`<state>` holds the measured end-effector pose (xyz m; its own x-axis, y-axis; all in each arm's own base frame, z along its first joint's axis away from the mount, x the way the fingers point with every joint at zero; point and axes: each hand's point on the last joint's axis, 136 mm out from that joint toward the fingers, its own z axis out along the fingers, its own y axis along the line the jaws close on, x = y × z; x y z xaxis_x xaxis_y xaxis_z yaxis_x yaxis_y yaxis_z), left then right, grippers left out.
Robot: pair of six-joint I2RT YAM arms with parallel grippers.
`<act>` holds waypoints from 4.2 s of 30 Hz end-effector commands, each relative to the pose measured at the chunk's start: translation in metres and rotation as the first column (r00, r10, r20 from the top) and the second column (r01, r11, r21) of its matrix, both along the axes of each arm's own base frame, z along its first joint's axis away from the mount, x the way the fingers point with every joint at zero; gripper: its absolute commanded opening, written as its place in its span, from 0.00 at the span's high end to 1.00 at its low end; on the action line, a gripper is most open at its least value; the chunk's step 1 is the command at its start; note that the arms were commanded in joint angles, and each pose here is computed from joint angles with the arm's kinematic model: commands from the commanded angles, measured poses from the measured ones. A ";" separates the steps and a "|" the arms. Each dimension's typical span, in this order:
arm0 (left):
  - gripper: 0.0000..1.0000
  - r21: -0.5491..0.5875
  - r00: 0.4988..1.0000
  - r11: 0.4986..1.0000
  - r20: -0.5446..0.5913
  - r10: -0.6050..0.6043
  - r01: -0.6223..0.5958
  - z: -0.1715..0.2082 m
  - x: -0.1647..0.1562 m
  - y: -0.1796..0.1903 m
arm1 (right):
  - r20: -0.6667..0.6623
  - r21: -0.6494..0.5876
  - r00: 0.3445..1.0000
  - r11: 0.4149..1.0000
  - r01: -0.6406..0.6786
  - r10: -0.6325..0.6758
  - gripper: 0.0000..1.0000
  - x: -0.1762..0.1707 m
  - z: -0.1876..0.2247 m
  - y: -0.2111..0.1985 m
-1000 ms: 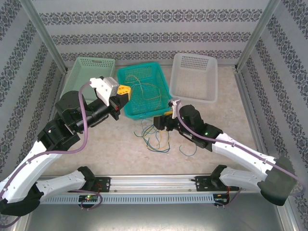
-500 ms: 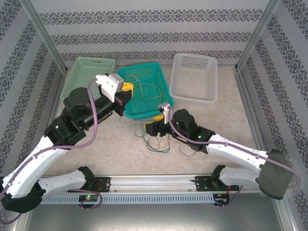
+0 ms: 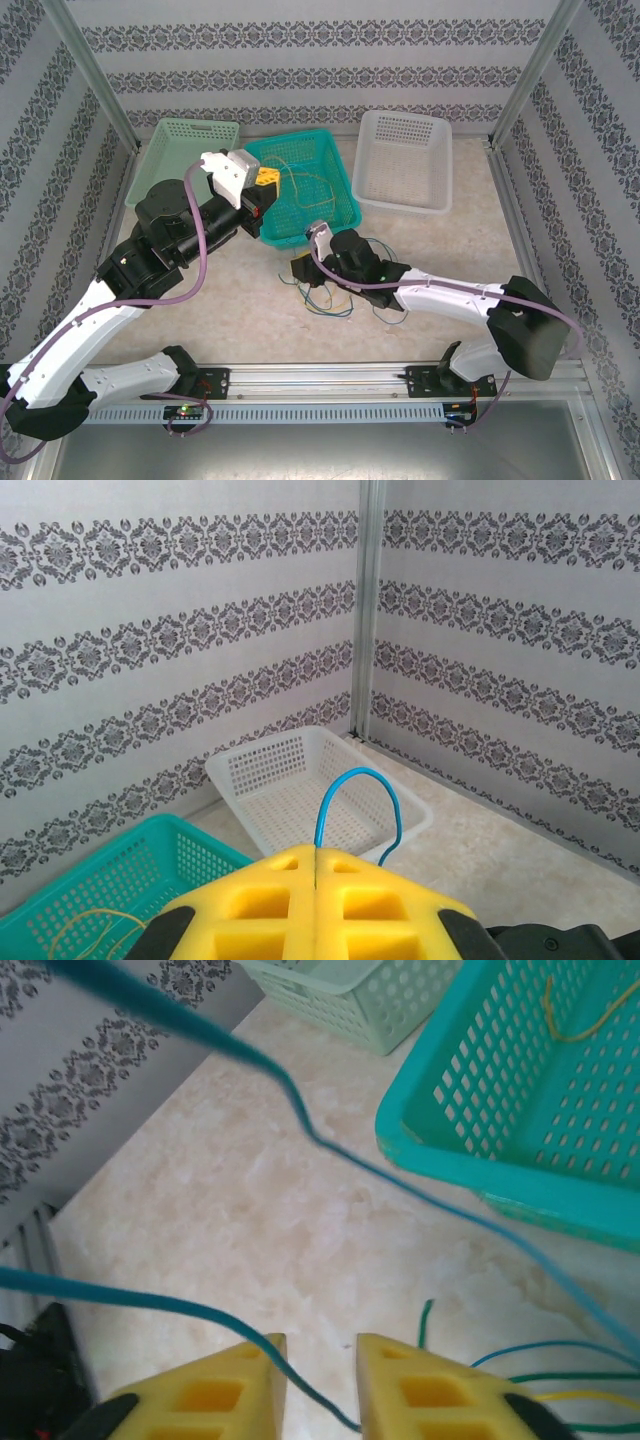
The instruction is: Untangle the cables
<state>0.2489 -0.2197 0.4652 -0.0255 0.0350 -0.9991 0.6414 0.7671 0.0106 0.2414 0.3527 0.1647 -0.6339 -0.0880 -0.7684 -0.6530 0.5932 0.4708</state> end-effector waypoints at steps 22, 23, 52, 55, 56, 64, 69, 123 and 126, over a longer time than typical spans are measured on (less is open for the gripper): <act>1.00 0.076 0.954 0.967 0.197 0.225 -0.244 0.059 -0.004 0.065 | -0.295 -0.314 0.911 0.930 0.192 -0.288 0.68 -0.006 -0.095 -0.073; 1.00 0.071 0.957 0.969 0.189 0.219 -0.236 0.057 -0.004 0.064 | -0.294 -0.317 0.912 0.929 0.190 -0.287 0.59 -0.007 -0.094 -0.074; 1.00 0.087 1.000 0.996 -0.026 0.016 -0.014 -0.014 0.012 0.002 | 0.014 0.053 0.933 0.932 0.360 -0.361 0.19 0.014 0.134 -0.126; 1.00 0.074 0.999 0.997 -0.047 -0.001 0.005 -0.019 0.011 -0.002 | 0.063 0.074 0.946 0.947 0.313 -0.318 0.18 0.024 0.157 -0.108; 1.00 0.070 0.999 0.998 -0.049 -0.006 0.010 -0.019 0.010 -0.002 | 0.077 0.075 0.947 0.949 0.306 -0.312 0.17 0.027 0.161 -0.104; 1.00 0.043 0.995 0.998 -0.084 -0.045 0.048 -0.027 0.006 -0.008 | 0.117 0.113 0.961 0.965 0.237 -0.250 0.16 0.048 0.181 -0.070; 1.00 0.032 0.995 0.998 -0.091 -0.050 0.053 -0.029 0.005 -0.009 | 0.111 0.081 0.962 0.967 0.243 -0.251 0.29 0.057 0.172 -0.063; 0.99 0.500 0.727 0.577 0.173 0.665 -0.646 -0.028 0.092 0.167 | 0.244 -0.467 0.857 0.720 0.513 -0.453 0.67 0.096 0.087 -0.161; 0.99 0.472 0.653 0.512 0.199 0.731 -0.718 -0.005 0.104 0.201 | 0.218 -0.481 0.864 0.720 0.500 -0.454 0.64 0.093 0.077 -0.163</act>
<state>0.3490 -0.0503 0.4170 -0.3333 0.4601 -0.8229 0.0087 0.8743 0.4853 0.3367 0.1800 0.2526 -0.6063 -0.2368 -0.7592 -0.2285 0.9663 -0.1189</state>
